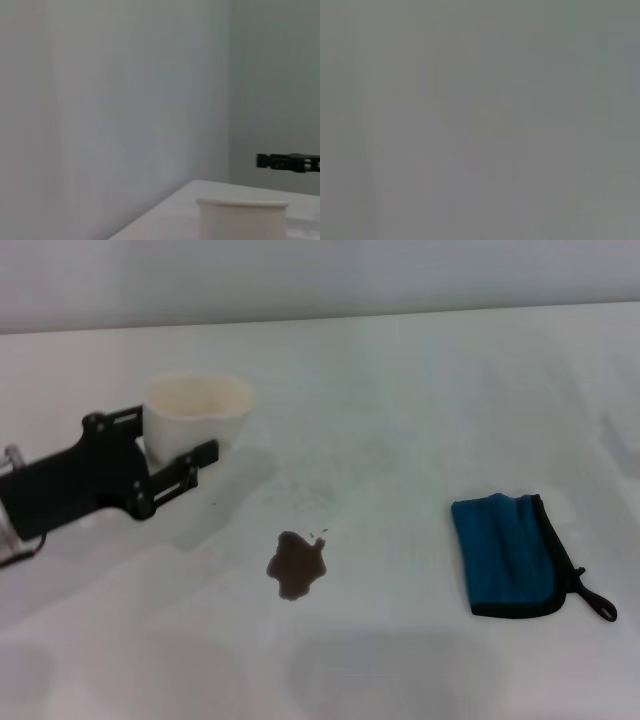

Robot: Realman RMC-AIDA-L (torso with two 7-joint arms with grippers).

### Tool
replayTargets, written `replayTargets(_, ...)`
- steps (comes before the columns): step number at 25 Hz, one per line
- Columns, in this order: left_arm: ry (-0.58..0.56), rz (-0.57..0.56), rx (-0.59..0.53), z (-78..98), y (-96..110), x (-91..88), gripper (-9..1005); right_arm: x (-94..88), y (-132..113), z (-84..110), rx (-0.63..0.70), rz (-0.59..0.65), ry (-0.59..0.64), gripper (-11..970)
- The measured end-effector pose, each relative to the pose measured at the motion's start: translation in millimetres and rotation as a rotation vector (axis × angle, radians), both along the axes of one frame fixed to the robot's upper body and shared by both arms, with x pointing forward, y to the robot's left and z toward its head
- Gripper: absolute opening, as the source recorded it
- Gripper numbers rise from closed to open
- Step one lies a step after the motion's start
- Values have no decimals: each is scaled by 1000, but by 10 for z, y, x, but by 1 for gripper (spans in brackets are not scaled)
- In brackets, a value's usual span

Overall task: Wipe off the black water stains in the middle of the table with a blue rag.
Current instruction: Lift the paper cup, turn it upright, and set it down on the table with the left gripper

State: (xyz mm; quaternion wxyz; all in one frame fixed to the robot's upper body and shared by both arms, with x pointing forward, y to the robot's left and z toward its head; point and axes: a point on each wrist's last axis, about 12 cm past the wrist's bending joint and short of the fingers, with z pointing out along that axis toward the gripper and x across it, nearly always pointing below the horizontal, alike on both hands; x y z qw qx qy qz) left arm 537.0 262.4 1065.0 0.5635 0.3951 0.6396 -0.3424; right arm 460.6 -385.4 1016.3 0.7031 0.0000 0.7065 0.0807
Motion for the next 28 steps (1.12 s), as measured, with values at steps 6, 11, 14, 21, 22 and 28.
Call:
replayTargets(6, -4, 116, 7, -280, 76, -244, 482, 15, -88, 12, -52, -10, 19, 789)
replayTargets(11, 10, 164, 51, -464, 53, -366, 479, 21, -108, 25, -58, -11, 17, 790)
replayTargets(14, -7, 183, 93, -561, 18, -424, 480, 32, -115, 38, -61, -9, 13, 790)
replayTargets(21, -36, 227, 161, -686, -6, -489, 470, 47, -109, 46, -62, -6, 10, 790)
replayTargets(22, -52, 236, 174, -709, -18, -510, 469, 45, -111, 45, -62, -7, 10, 790)
replayTargets(28, -119, 277, 219, -779, -66, -581, 466, 43, -134, 31, -67, -19, 25, 790)
